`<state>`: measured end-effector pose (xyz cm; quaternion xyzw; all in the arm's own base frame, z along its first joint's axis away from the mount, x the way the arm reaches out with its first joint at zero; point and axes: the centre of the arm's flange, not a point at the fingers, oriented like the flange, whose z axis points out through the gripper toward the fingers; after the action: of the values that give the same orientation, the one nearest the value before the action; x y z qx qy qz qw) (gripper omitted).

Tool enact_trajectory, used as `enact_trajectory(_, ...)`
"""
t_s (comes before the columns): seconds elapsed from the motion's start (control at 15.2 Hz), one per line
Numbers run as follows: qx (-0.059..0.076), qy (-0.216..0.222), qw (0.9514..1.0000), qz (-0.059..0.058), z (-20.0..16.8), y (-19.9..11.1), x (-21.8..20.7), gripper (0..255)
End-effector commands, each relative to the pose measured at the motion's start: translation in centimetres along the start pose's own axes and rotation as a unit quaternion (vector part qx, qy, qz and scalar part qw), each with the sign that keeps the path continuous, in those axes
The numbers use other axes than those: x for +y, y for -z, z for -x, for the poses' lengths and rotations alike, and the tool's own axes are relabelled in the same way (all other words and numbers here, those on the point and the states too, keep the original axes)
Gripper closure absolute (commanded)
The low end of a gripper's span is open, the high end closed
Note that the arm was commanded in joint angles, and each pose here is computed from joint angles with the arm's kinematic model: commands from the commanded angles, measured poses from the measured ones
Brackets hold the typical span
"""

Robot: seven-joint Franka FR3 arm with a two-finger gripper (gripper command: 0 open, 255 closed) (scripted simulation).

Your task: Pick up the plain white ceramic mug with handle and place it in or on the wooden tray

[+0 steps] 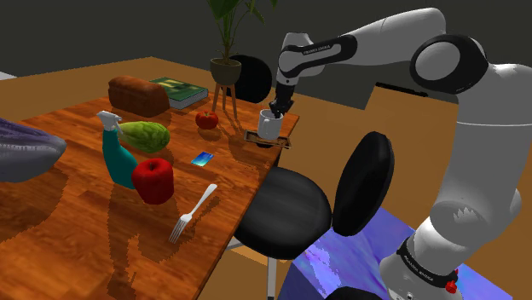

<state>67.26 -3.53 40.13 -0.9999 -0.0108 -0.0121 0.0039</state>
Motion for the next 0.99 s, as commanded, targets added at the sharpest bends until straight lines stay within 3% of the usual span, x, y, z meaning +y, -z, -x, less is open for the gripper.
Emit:
enact_trajectory(0.0,0.000,0.000,1.0000,0.000,0.0,0.0,0.0,255)
enact_trajectory(0.2,0.000,0.000,1.0000,0.000,0.0,0.0,0.0,255)
enact_trajectory(0.26,0.000,0.000,1.0000,0.000,0.0,0.0,0.0,0)
enact_trajectory(0.59,0.000,0.000,1.0000,0.000,0.0,0.0,0.0,0)
enact_trajectory(0.86,0.000,0.000,1.0000,0.000,0.0,5.0,0.0,0)
enact_trajectory(0.92,0.000,0.000,1.0000,0.000,0.0,5.0,0.0,0)
